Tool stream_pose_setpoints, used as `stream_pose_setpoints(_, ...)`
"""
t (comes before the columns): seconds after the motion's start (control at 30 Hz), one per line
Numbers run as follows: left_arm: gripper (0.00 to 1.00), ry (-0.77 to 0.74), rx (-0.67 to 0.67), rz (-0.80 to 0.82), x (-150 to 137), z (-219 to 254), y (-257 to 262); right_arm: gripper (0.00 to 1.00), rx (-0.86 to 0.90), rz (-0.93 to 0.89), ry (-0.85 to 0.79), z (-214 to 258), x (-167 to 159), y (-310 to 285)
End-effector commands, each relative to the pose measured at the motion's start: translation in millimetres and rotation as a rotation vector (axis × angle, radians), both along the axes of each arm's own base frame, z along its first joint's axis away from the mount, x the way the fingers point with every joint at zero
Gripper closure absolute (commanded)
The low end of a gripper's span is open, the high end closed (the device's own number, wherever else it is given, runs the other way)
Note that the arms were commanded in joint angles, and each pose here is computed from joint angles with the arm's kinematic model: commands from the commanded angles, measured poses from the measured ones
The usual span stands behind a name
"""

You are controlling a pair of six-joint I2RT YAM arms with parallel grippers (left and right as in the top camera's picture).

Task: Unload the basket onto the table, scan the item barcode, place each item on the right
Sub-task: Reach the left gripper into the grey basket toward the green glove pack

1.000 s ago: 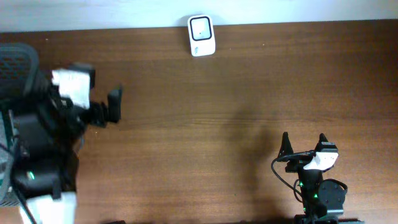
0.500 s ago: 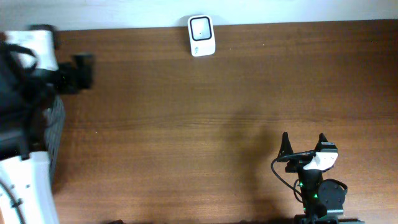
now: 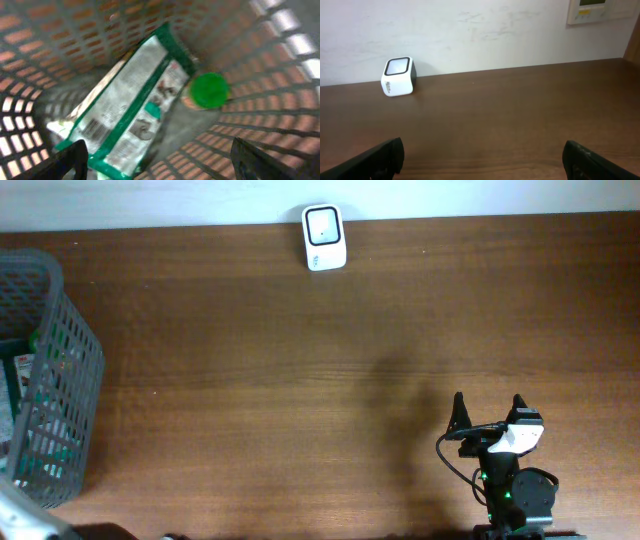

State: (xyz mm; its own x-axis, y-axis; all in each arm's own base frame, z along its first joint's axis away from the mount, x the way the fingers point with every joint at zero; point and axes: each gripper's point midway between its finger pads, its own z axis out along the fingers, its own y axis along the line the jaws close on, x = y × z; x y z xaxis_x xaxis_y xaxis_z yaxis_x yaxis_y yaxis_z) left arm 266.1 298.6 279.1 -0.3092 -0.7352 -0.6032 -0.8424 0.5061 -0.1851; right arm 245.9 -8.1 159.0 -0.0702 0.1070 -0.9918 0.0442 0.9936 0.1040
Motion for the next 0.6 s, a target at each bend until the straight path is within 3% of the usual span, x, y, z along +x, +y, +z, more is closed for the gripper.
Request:
stream_pose_setpoints(0.0,0.11,0.095,-0.052,0.069,-26,-37,29,0.02,0.007,-0.001,0.005,-4,0,0)
stream_pose_setpoints(0.13,0.0,0.157,-0.04,0.02,-43,-83,45,0.02,0.007,-0.001,0.005,-4,0,0)
stream_pose_setpoints(0.2,0.01,0.162,-0.012,-0.131,-34,-112,50,0.02,0.007,-0.001,0.005,-4,0,0)
stream_pose_setpoints(0.57,0.0,0.204,-0.11,-0.245,-8,-213,74,0.02,0.007,-0.001,0.005,-4,0,0)
